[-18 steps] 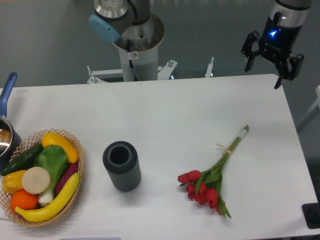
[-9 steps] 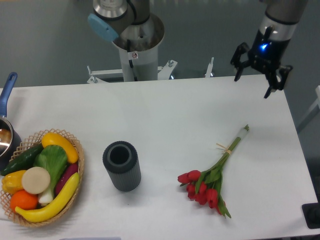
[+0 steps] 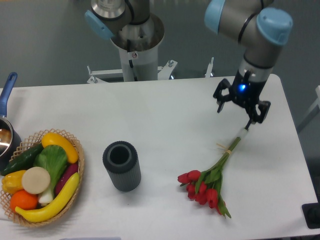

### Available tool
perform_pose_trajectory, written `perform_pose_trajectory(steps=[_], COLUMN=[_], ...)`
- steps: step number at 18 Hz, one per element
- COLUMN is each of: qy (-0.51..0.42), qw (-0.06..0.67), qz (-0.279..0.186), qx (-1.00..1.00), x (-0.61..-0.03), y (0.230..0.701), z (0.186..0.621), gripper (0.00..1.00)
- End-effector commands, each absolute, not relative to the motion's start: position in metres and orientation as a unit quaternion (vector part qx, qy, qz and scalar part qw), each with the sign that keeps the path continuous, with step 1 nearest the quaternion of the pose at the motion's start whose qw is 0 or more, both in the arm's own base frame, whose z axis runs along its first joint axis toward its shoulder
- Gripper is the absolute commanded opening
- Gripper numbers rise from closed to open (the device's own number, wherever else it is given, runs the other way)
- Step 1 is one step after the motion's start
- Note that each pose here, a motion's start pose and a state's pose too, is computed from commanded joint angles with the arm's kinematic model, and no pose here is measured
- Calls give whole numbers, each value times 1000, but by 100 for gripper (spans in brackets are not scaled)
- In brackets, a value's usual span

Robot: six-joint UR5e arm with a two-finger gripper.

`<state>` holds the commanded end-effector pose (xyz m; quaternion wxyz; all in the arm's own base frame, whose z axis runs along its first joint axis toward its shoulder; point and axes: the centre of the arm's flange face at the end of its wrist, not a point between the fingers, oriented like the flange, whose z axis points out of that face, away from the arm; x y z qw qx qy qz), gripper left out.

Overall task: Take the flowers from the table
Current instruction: 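Move the open gripper down toward the tulip stems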

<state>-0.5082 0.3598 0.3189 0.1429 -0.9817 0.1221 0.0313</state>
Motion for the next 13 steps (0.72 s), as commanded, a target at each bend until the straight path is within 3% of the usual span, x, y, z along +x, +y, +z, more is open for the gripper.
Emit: perform_pose_trajectory(steps=[5,13], qy=[111,111], qw=[136,133], qz=[1,-10], qx=[-984,-985], x=[-513,-527], y=[373,379], z=[278,227], gripper=[100,100])
